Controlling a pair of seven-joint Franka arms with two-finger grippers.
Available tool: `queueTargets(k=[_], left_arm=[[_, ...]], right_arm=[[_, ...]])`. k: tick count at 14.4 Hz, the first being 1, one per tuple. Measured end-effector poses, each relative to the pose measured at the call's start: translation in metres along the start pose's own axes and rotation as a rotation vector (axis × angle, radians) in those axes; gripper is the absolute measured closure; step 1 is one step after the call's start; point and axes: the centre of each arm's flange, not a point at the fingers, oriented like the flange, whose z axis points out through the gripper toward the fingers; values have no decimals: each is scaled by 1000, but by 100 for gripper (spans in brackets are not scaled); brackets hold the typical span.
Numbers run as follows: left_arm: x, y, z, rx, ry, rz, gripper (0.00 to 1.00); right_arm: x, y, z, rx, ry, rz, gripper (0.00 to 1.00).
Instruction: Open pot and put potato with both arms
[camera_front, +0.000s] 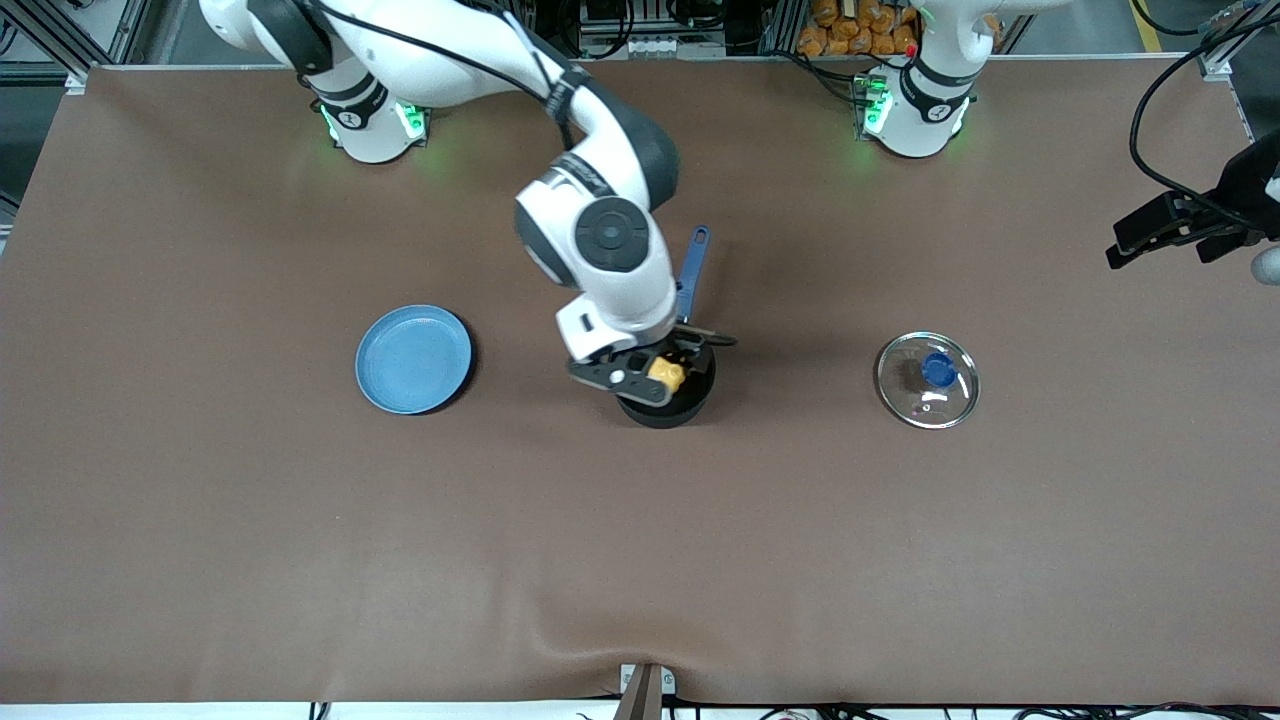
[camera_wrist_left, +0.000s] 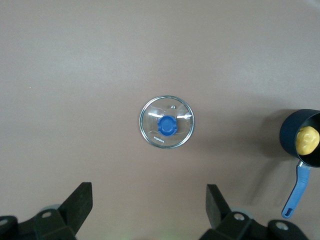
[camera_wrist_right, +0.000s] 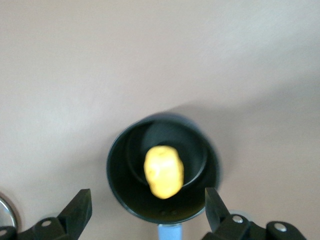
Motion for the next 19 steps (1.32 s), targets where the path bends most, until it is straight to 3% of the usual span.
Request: queueTargets(k=[2,5,9,13,15,19], left_arm=[[0,0,0,0,0,0,0],[0,0,0,0,0,0,0],[0,0,0,0,0,0,0],[0,0,0,0,0,0,0],[0,0,0,0,0,0,0],[0,0,0,0,-1,0,0]], right_arm=[[46,37,-38,7,-35,-13,0],[117,112,-95,71,-127,-27,0],[174,199,-129,60,-185,-113,0],[202,260,-171,8,-115,-136,0],[203,282,-200,7,-77,-166,0],[190,347,-245,-52,6,-215,0]])
